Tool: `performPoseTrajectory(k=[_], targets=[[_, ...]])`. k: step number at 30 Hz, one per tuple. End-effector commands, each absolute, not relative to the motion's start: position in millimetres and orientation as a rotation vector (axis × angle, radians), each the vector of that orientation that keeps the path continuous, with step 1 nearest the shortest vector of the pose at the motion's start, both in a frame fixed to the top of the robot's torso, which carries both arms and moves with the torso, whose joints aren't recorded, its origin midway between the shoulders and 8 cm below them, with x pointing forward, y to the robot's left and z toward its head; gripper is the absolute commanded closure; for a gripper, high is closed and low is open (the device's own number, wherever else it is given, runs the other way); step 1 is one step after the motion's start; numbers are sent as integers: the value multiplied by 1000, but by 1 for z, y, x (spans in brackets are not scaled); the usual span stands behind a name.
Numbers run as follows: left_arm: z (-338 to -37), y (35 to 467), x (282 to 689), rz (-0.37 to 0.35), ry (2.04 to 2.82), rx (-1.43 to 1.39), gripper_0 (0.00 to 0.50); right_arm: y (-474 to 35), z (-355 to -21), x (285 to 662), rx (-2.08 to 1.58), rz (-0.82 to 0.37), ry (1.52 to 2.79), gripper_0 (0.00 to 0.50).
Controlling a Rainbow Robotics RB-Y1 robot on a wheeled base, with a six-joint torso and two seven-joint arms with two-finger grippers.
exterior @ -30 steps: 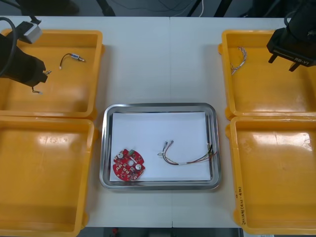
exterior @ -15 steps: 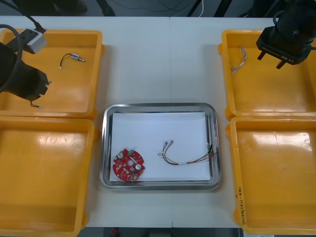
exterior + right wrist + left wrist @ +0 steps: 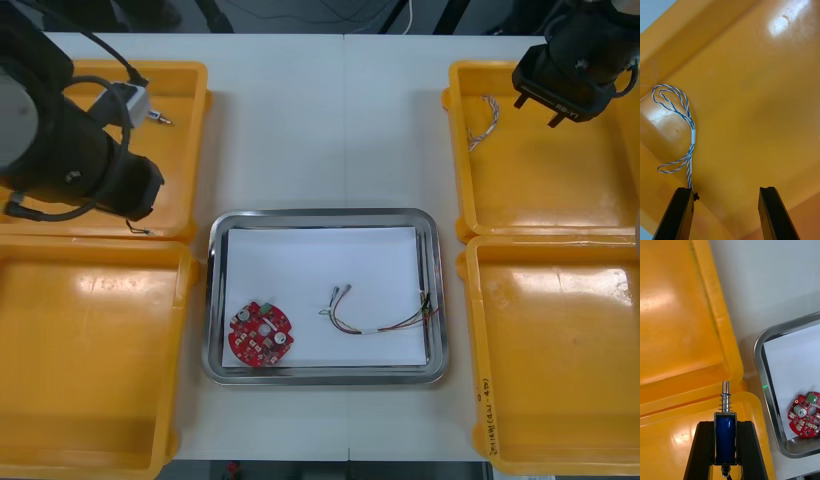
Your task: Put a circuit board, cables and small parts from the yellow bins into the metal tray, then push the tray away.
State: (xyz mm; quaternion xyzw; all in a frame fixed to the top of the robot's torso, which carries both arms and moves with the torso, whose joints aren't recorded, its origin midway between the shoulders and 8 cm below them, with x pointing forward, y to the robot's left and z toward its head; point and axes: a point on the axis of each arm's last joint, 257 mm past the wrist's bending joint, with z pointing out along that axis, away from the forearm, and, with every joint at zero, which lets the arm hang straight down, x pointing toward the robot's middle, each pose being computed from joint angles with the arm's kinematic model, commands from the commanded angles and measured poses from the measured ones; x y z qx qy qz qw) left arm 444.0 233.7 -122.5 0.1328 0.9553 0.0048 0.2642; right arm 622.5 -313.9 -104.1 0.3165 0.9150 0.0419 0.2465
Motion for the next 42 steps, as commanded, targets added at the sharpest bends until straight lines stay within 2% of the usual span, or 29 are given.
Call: performPoseTrajectory(k=[1,13,23,28,35,42], targets=[[-110,195,453,-57,2532,267,500,-294,-72,644,881,188,2409,0],[-147,148,461,-105,2536,231,500,-278,-78,664,918,261,2333,0],[-185,140,471,-84,2550,208,500,-279,-82,676,948,263,2298,0],[-204,135,478,-99,2555,195,500,-279,-87,682,949,250,2275,0],[-223,127,480,-98,2558,189,500,-273,-95,692,966,291,2242,0],[-232,112,478,-154,2545,153,500,-276,-110,694,985,290,2239,0]])
